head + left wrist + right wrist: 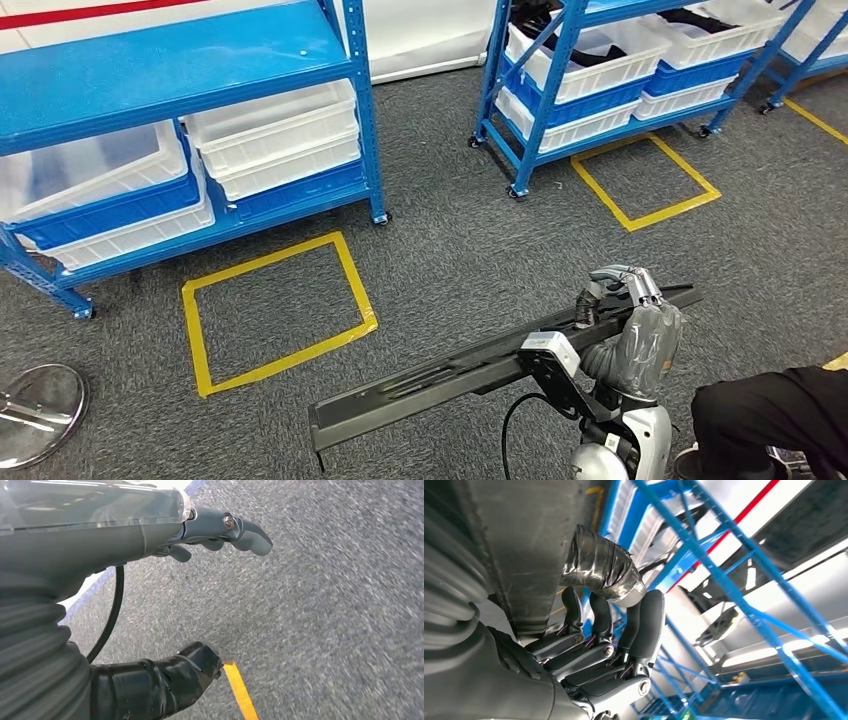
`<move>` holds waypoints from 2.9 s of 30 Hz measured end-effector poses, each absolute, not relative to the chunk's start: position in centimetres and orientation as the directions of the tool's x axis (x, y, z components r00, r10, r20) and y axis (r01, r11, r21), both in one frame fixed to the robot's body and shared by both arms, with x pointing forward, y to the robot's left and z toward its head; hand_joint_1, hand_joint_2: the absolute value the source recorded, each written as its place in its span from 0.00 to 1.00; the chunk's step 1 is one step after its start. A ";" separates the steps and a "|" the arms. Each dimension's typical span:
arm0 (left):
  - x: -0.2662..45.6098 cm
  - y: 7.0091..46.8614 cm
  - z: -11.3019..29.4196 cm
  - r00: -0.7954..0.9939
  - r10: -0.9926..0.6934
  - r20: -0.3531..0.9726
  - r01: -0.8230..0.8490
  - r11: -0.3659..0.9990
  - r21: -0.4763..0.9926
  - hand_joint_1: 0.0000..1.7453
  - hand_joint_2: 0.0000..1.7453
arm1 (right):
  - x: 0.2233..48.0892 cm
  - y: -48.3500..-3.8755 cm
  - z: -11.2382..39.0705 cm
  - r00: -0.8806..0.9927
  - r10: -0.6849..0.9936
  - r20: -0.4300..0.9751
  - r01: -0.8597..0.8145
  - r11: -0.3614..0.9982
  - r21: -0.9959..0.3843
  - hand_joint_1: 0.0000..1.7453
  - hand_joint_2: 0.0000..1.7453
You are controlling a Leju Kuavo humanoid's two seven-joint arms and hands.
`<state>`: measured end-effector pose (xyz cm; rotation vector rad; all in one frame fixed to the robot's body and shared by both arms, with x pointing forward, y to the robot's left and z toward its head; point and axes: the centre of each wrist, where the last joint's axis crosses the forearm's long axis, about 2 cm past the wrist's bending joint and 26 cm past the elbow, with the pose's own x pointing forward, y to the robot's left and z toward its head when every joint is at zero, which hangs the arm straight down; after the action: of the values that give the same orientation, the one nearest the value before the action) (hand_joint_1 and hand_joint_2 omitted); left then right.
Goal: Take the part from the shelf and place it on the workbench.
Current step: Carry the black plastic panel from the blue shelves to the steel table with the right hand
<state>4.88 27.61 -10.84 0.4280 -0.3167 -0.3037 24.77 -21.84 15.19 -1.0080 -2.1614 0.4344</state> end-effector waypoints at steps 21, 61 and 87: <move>5.0 27.9 -10.8 0.940 -0.272 0.208 0.148 0.870 0.471 0.00 1.00 | 24.8 -21.9 15.1 -0.452 0.765 0.459 0.530 0.644 -0.551 1.00 1.00; 4.9 27.4 -10.8 0.954 -0.196 0.227 0.063 0.872 0.486 0.00 1.00 | 19.5 -19.1 14.6 -0.567 0.736 0.370 0.479 0.659 -0.579 1.00 1.00; 5.0 27.0 -10.7 0.950 -0.189 0.248 0.047 0.872 0.487 0.00 1.00 | 19.0 -18.8 14.9 -0.564 0.737 0.373 0.484 0.661 -0.573 1.00 1.00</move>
<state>4.95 27.02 -10.73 0.4972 -0.2955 -0.1251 19.03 -18.75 14.88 -0.9415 -2.2773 0.5515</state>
